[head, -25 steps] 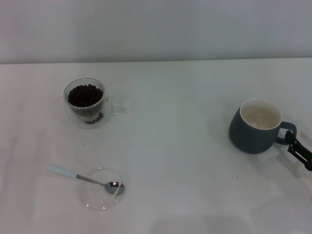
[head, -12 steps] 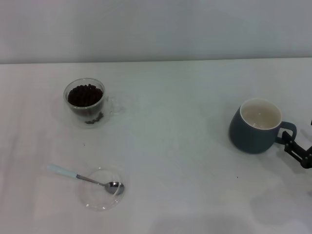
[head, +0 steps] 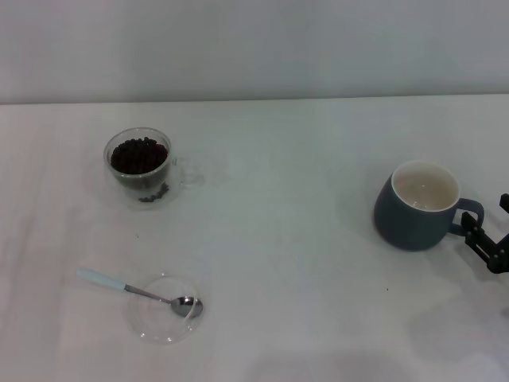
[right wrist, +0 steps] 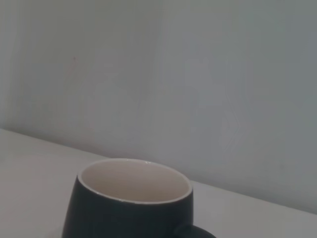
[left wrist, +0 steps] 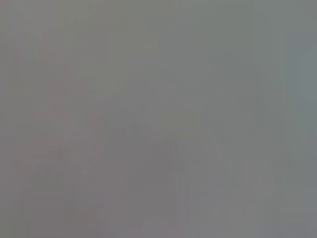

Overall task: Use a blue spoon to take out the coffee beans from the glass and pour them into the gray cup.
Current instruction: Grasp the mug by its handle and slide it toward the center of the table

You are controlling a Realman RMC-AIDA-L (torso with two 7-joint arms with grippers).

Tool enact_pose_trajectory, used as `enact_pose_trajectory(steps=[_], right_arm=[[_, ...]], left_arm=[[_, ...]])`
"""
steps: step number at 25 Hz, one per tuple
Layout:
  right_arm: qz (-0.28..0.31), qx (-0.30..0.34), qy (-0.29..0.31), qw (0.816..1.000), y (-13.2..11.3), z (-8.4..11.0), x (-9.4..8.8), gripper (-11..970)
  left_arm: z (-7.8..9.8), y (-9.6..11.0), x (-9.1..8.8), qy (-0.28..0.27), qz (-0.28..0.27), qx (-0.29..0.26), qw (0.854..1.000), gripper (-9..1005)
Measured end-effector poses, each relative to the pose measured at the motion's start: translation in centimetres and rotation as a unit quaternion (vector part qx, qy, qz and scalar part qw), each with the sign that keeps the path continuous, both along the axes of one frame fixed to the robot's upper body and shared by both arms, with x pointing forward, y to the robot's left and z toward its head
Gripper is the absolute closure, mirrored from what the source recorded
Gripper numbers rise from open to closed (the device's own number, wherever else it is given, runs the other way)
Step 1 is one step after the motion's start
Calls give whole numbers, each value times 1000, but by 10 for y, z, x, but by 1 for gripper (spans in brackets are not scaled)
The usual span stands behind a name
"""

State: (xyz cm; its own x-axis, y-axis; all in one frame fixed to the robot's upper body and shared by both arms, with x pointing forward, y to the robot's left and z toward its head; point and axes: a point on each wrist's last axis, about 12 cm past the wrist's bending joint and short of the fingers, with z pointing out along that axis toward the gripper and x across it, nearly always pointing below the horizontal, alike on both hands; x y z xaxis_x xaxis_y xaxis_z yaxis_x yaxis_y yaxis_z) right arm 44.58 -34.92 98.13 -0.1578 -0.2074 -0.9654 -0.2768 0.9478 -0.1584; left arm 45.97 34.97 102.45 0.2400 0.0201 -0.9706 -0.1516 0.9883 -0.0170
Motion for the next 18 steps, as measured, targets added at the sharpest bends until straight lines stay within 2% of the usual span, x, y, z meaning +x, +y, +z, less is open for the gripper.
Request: enact_pose_trajectory(steps=[13,18], right_arm=[[6,3,0,1000,2,0,0,484],[20,0,1,1000,6,1,3,594]], left_arm=[[3,0,4,-5,-3,3,1000,314],[3,-1,5,-6,-4,2,1000,314]])
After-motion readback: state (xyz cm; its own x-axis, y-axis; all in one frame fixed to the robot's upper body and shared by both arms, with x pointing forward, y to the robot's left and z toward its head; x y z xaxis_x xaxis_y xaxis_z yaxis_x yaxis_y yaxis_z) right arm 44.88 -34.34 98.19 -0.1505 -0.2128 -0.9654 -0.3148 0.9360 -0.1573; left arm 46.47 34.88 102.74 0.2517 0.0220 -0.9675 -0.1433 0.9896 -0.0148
